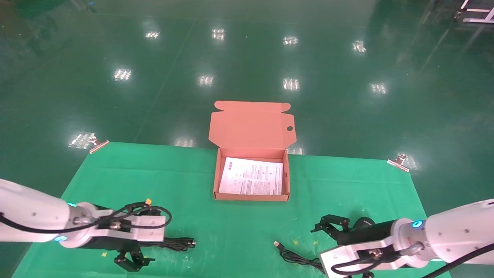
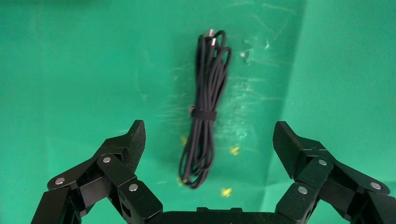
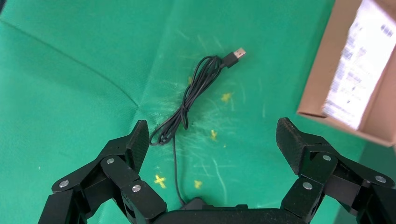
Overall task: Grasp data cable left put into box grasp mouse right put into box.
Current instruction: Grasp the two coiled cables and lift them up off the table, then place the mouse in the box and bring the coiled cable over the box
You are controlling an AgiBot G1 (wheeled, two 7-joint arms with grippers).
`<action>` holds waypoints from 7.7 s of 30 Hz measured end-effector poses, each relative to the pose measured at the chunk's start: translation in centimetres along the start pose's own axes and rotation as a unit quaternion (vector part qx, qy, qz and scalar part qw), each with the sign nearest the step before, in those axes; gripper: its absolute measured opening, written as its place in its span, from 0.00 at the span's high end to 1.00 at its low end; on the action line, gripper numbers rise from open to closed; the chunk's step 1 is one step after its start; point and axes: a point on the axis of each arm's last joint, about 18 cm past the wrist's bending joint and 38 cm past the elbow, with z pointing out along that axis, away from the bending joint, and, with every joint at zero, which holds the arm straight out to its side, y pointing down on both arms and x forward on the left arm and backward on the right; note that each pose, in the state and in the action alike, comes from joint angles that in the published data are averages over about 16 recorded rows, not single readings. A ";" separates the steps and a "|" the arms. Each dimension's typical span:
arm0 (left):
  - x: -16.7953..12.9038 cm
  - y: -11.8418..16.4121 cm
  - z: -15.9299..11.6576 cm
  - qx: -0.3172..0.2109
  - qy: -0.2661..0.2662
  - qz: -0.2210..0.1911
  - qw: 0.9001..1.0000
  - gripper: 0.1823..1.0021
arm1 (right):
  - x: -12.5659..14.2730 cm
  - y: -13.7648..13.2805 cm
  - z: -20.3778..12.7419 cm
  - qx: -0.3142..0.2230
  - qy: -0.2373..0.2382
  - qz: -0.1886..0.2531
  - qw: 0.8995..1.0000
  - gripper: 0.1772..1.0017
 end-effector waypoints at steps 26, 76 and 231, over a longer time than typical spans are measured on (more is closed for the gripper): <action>-2.0 2.9 6.2 -0.015 0.020 -0.105 0.994 0.00 | -1.4 1.2 6.7 -0.017 -0.026 0.130 0.991 0.00; -2.7 4.6 7.7 -0.012 0.023 -0.121 0.992 0.66 | -1.1 3.2 10.0 -0.040 -0.019 0.155 0.987 0.61; -19.0 -2.6 -11.2 -0.011 -0.313 -0.049 0.948 0.92 | 18.4 -5.6 9.4 -0.002 0.236 0.073 0.969 0.86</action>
